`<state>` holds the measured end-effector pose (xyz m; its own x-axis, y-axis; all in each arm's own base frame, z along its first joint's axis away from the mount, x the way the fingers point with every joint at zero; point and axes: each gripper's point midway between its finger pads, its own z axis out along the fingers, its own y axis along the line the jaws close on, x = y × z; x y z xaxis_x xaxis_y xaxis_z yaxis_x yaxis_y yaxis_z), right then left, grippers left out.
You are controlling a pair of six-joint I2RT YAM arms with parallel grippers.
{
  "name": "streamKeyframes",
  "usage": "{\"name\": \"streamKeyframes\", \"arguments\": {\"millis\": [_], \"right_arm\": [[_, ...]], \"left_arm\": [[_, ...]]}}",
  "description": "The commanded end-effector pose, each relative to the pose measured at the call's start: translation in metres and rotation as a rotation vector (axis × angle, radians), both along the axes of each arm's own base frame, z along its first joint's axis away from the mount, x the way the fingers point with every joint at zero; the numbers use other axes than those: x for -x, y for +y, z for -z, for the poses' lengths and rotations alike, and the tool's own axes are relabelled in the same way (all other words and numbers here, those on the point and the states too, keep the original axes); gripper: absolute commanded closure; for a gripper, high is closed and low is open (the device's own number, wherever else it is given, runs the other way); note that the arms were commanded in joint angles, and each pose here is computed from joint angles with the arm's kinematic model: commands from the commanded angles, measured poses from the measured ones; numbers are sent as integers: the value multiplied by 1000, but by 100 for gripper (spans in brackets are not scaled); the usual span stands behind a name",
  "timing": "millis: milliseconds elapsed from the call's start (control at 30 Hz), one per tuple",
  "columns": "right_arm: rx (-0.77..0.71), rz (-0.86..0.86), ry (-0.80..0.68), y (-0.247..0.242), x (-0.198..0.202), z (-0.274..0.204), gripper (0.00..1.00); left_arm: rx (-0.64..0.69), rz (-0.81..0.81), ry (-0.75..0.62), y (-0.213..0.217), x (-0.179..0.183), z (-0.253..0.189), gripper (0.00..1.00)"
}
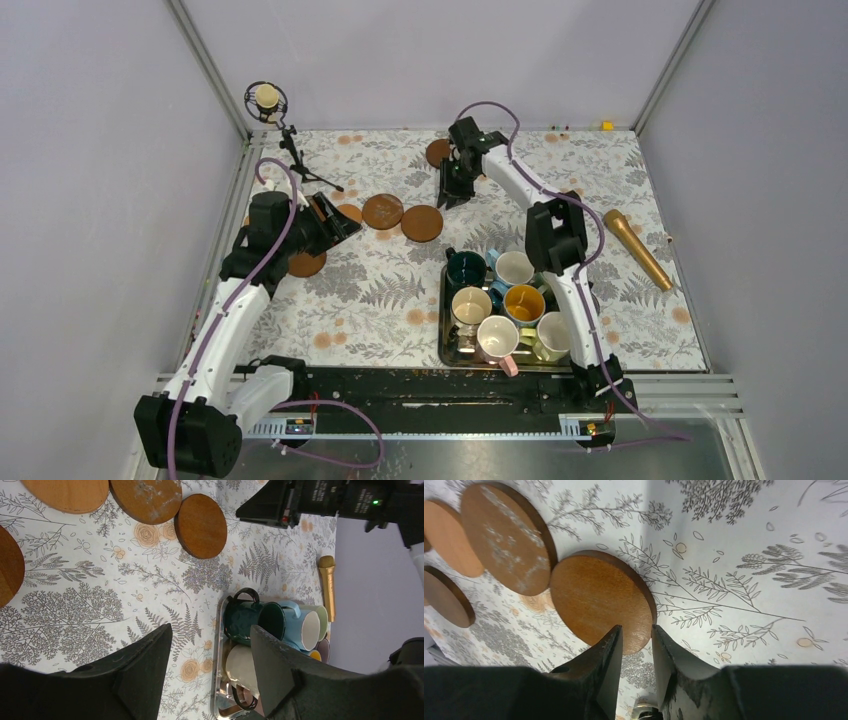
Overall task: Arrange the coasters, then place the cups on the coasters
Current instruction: Move the coaster to the center of the board.
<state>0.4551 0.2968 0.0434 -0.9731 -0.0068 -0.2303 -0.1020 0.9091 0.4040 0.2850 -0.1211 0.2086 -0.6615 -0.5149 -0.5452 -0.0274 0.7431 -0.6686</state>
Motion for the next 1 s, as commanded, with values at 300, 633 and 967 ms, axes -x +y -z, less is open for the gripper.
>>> {"name": "streamKeyframes", "arguments": {"millis": [300, 633, 967], "right_arm": [[-30, 128, -162, 10, -47, -39, 63], [-54, 155, -86, 20, -46, -6, 63], [-21, 0, -8, 26, -10, 12, 64]], "left_arm": [[-74, -106, 67, 22, -3, 31, 45], [-62, -96, 36, 20, -6, 24, 43], [-102, -113, 40, 27, -4, 25, 42]]}}
